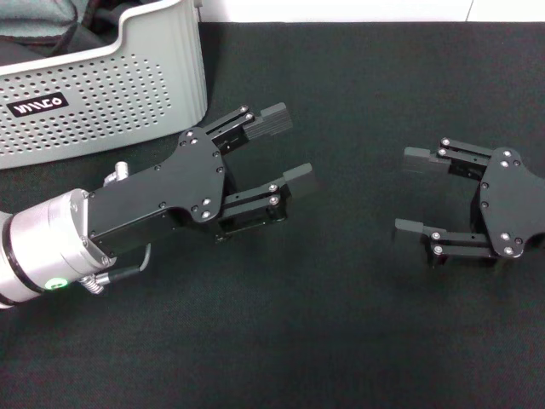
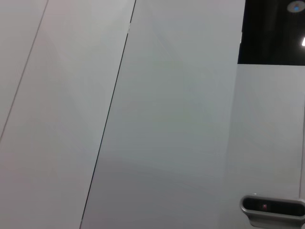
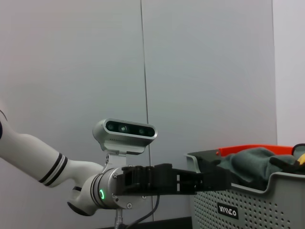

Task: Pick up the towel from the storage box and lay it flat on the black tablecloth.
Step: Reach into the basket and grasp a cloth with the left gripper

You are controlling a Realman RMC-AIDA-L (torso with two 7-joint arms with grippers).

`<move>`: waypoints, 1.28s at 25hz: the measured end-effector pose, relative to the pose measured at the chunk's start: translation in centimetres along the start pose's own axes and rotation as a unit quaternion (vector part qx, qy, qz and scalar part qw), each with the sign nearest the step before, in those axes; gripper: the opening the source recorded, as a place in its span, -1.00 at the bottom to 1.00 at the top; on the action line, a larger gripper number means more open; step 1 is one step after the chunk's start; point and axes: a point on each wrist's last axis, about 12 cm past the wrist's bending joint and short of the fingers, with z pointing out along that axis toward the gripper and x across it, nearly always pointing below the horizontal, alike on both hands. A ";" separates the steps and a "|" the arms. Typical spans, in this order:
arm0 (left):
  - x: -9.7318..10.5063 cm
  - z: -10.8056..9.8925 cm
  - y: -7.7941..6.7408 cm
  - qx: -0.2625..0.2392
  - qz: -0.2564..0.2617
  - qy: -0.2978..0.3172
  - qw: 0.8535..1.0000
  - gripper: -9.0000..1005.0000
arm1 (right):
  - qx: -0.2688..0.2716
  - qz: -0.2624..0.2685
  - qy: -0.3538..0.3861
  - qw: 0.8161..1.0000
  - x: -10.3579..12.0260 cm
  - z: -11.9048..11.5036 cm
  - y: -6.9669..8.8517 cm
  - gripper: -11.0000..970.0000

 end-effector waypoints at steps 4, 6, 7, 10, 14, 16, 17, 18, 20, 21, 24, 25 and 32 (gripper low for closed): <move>0.0 0.0 -0.2 0.006 0.000 -0.003 1.000 0.63 | -0.003 0.003 -0.002 1.000 0.1 -0.1 0.2 0.60; 0.0 0.0 -0.2 0.007 0.000 -0.004 1.000 0.63 | -0.003 0.005 -0.008 1.000 0.1 -0.2 0.3 0.60; 0.0 0.0 -0.2 0.008 -0.001 -0.005 1.000 0.63 | -0.003 0.006 -0.010 1.000 0.1 -0.3 0.3 0.60; -0.1 0.0 -0.3 0.012 -0.002 -0.007 1.000 0.63 | -0.005 0.008 -0.012 1.000 0.0 -0.3 0.4 0.60; -0.2 0.2 -0.3 0.016 -0.002 -0.007 1.000 0.63 | -0.009 0.008 -0.008 1.000 0.1 -0.3 0.4 0.60; -0.2 0.2 -0.3 0.016 -0.002 -0.007 1.000 0.63 | -0.009 0.008 -0.008 1.000 0.1 -0.2 0.4 0.60; -0.2 0.2 -0.3 0.016 -0.003 -0.007 1.000 0.63 | -0.009 0.008 -0.008 1.000 0.1 -0.2 0.4 0.60; -0.1 0.1 -0.3 0.015 -0.003 -0.006 1.000 0.63 | -0.009 0.008 -0.009 1.000 0.1 -0.2 0.4 0.60; -0.1 0.1 -0.3 0.015 -0.004 -0.006 1.000 0.63 | -0.009 0.008 -0.009 1.000 0.1 -0.3 0.4 0.60; -0.1 0.2 -0.2 0.015 -0.004 -0.006 1.000 0.63 | -0.009 0.008 -0.009 1.000 0.1 -0.3 0.4 0.60; -0.2 0.1 -0.1 0.011 -0.003 -0.007 1.000 0.63 | -0.009 0.008 -0.009 1.000 0.1 -0.3 0.5 0.60; -0.2 0.1 -0.1 0.008 -0.002 -0.009 1.000 0.63 | -0.008 0.010 -0.009 1.000 0.2 -0.3 0.5 0.60; -2.7 -0.4 1.7 -0.026 0.025 -0.028 0.999 0.63 | -0.002 0.017 -0.009 1.000 0.5 -0.5 0.5 0.60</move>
